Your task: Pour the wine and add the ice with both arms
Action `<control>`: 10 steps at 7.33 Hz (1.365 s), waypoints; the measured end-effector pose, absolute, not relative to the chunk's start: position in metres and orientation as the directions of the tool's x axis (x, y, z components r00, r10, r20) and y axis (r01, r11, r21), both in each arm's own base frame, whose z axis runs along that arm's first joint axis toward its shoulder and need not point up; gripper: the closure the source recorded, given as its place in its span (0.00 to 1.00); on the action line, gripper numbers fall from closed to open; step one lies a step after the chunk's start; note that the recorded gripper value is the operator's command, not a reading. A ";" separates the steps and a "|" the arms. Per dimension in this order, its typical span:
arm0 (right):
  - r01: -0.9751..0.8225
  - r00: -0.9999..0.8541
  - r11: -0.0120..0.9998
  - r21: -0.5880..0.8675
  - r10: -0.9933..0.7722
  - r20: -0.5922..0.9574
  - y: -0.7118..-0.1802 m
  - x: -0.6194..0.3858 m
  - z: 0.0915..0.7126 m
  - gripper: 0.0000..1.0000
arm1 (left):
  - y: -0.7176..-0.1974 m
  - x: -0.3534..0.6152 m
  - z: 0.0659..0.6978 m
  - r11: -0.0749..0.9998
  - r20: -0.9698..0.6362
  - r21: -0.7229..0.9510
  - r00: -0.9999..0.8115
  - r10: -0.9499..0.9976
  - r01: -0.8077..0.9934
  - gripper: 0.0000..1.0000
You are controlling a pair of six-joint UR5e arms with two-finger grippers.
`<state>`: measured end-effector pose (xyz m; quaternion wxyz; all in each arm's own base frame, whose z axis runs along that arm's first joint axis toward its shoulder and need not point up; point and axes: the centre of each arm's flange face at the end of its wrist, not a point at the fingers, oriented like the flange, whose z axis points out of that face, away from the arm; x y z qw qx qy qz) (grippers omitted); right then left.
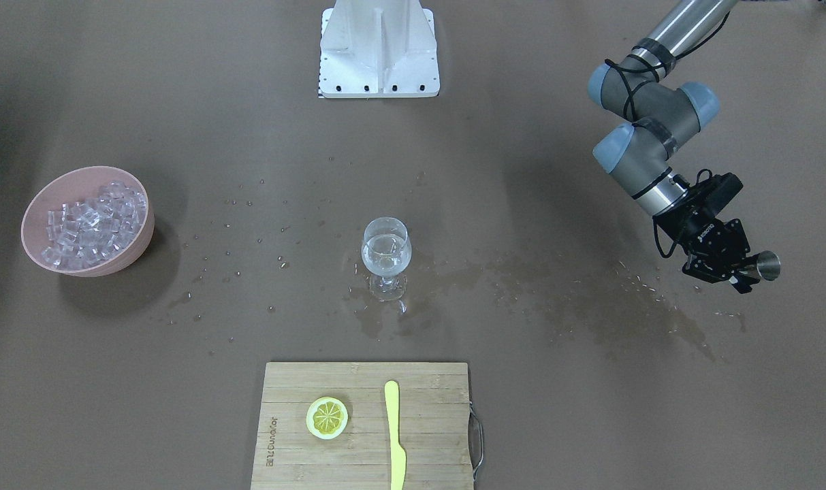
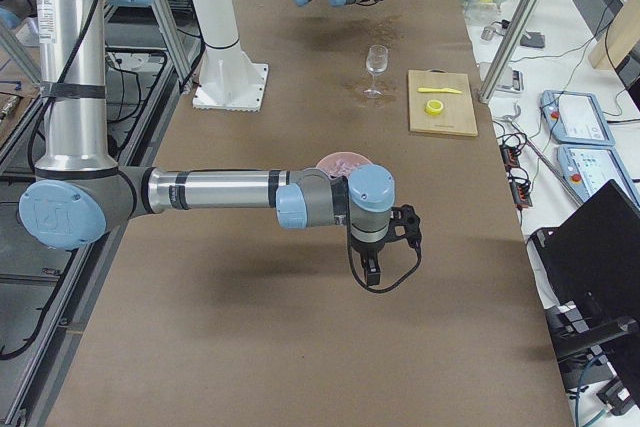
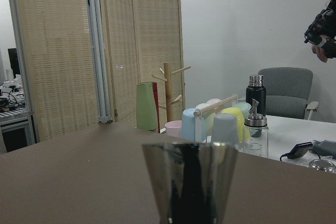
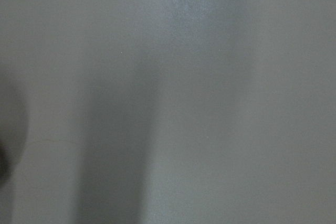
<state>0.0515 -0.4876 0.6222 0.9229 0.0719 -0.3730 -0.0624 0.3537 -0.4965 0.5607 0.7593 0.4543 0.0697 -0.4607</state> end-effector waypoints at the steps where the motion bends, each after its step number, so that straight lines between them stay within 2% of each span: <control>1: 0.061 0.714 0.982 0.179 -0.168 0.680 -0.487 0.052 0.622 0.00 | -0.496 0.353 0.565 0.160 -0.532 0.621 0.562 -0.633 0.768 0.39; 2: 0.061 0.714 0.982 0.179 -0.168 0.680 -0.487 0.052 0.622 0.00 | -0.495 0.353 0.568 0.159 -0.535 0.619 0.561 -0.632 0.769 0.35; 4: 0.061 0.714 0.982 0.179 -0.168 0.680 -0.487 0.052 0.622 0.00 | -0.495 0.355 0.576 0.159 -0.538 0.617 0.561 -0.629 0.770 0.35; 5: 0.061 0.714 0.982 0.179 -0.168 0.680 -0.487 0.052 0.622 0.00 | -0.494 0.355 0.579 0.157 -0.544 0.613 0.558 -0.627 0.774 0.28; 6: 0.061 0.714 0.982 0.179 -0.169 0.679 -0.487 0.052 0.622 0.00 | -0.494 0.355 0.579 0.155 -0.549 0.610 0.556 -0.625 0.777 0.03; 10: 0.061 0.714 0.982 0.179 -0.169 0.680 -0.487 0.052 0.622 0.00 | -0.493 0.354 0.567 0.196 -0.571 0.617 0.605 -0.555 0.762 0.02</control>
